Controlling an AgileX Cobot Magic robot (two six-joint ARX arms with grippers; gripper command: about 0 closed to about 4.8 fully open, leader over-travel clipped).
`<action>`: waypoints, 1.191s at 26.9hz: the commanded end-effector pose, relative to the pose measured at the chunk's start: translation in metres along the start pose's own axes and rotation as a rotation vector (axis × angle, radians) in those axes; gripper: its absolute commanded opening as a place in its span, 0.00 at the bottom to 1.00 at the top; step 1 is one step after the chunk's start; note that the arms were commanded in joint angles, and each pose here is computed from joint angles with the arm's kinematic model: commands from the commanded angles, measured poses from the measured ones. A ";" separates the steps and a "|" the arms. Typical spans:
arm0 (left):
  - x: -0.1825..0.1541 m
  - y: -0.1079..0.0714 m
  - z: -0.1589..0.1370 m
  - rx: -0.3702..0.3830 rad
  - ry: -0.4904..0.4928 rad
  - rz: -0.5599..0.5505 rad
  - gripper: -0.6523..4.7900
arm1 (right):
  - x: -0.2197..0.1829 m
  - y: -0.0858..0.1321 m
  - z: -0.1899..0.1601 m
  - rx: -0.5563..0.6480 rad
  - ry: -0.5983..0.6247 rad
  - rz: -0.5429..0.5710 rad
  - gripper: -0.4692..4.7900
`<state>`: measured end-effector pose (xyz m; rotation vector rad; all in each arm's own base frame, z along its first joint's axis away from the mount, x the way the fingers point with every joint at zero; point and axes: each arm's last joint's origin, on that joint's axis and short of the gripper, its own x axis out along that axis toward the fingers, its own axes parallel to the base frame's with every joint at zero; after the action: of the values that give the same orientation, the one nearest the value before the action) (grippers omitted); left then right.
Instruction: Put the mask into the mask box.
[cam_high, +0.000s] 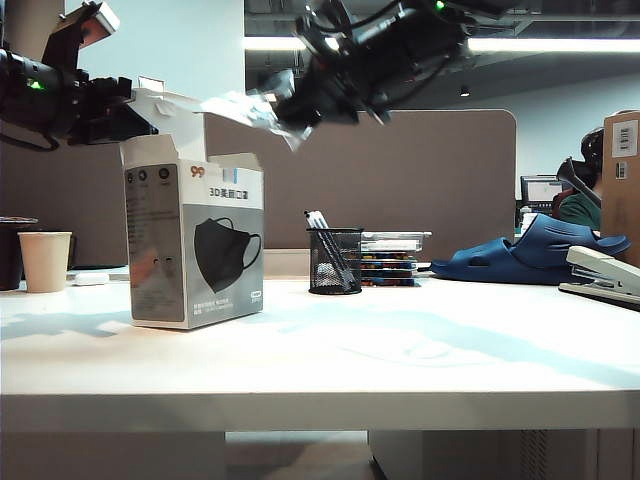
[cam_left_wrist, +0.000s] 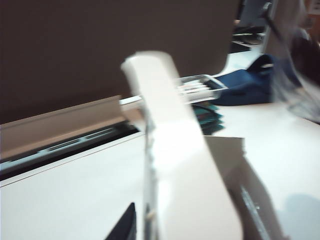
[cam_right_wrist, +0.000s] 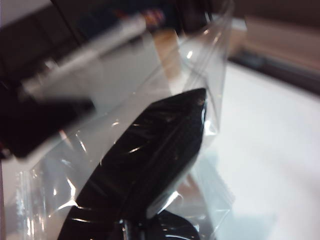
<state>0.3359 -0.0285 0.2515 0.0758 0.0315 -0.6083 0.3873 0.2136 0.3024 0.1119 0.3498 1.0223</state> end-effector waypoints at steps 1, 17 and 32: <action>0.000 -0.002 0.000 -0.002 -0.002 -0.076 0.11 | 0.002 0.007 0.012 -0.077 -0.108 0.017 0.08; -0.001 -0.008 0.001 -0.002 -0.027 -0.317 0.11 | 0.044 0.010 -0.012 -0.188 -0.196 0.070 0.08; -0.002 -0.008 0.001 0.003 -0.032 -0.320 0.11 | 0.062 0.010 -0.046 -0.463 -0.013 0.035 0.08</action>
<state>0.3303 -0.0332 0.2487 0.0500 0.0391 -0.9221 0.3939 0.2680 0.2551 -0.2805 0.0367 1.1028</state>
